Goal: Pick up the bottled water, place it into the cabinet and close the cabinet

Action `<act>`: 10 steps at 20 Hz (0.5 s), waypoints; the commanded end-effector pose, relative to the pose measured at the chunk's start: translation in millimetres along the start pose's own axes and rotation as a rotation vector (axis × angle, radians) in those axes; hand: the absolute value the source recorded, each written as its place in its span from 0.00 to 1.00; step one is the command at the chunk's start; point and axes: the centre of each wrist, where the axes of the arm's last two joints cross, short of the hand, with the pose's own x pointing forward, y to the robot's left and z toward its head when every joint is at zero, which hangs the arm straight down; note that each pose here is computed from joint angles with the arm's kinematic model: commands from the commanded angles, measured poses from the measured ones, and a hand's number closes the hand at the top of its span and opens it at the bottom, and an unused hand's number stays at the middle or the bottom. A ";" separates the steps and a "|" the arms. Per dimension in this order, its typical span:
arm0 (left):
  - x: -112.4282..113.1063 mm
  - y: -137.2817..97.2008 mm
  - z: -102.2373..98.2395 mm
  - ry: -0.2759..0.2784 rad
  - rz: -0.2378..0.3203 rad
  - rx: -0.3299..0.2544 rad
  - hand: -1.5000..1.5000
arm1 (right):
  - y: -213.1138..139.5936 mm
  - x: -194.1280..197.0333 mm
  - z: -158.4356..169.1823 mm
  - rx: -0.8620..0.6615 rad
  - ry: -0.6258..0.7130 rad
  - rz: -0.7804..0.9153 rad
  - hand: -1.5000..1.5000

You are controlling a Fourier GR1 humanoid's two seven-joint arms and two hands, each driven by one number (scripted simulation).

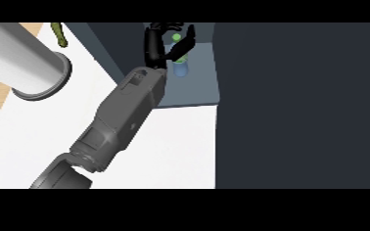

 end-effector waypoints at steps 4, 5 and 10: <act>3.1 -2.6 2.2 -0.043 0.177 -0.081 1.00 | 8.1 29.3 -15.7 0.011 -0.026 -0.033 0.00; 1.7 -4.9 9.0 -0.019 0.182 -0.090 1.00 | 0.7 24.0 -12.0 0.026 -0.035 -0.025 0.00; -3.4 -6.9 30.0 0.023 0.263 -0.139 1.00 | 6.3 38.2 -16.3 0.024 -0.035 -0.009 0.00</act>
